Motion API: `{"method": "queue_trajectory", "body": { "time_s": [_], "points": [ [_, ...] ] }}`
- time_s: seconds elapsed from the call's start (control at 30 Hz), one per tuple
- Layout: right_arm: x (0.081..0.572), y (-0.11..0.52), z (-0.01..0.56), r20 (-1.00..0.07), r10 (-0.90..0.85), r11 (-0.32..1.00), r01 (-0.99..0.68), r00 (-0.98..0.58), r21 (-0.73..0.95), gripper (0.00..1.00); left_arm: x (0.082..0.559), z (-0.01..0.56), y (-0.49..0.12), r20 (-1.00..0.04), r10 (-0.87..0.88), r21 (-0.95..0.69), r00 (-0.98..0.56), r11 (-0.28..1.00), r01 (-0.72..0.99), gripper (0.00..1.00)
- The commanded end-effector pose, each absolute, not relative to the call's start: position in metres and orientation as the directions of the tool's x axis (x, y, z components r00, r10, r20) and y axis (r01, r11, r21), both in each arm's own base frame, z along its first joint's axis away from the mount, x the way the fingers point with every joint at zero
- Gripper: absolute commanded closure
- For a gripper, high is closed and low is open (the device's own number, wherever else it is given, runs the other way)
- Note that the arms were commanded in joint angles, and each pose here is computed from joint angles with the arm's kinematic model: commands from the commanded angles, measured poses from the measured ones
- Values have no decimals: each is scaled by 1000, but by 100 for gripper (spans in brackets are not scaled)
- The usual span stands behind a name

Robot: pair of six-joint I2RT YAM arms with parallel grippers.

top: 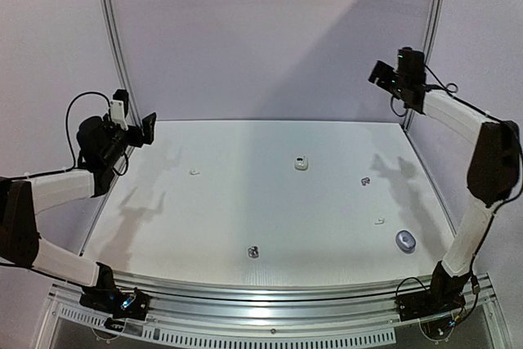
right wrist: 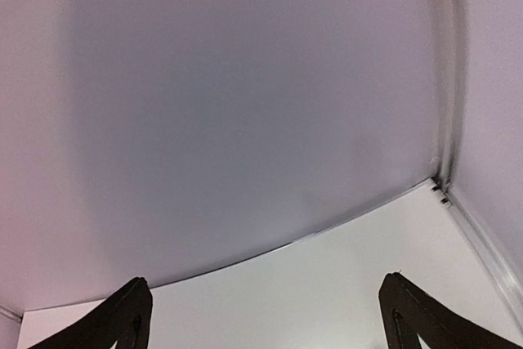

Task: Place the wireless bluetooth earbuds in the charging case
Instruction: Pick up the charging case from the center of the board.

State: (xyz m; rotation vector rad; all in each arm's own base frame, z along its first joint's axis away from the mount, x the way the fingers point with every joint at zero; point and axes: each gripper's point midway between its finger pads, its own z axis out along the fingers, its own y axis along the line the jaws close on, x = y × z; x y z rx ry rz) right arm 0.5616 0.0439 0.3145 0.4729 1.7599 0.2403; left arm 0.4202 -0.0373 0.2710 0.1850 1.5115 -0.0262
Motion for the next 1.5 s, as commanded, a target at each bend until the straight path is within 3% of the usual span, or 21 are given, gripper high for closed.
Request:
{"method": "queue_trajectory", "body": {
  "time_s": [0.0,0.1,0.2,0.37,0.57,1.17,1.37,1.47],
  "points": [
    [573,146,241,-798,340,940,198,-498,277,1,442,239,-53,-980,57,17,-188,978,210,1],
    [580,201,205,-769,279,960,157,-575,231,3,450,224,-68,-940,70,-30,-333,958,285,1],
    [583,236,164,-715,306,950,154,-629,271,8,444,227,-79,-951,73,-36,-301,940,340,1],
    [580,280,103,-653,294,953,158,-698,260,7,446,221,-83,-946,109,-3,-304,937,348,1],
    [563,286,48,-604,258,966,205,-754,156,7,443,218,-82,-945,122,8,-303,936,352,1],
    [529,304,2,-556,136,988,155,-820,13,22,444,219,-76,-952,125,31,-278,947,320,1],
    [521,304,-6,-530,125,990,144,-839,5,33,442,219,-75,-954,128,38,-270,948,315,1],
    [523,303,-2,-541,114,991,137,-833,-2,45,442,220,-74,-955,130,44,-265,950,310,1]
  ]
}}
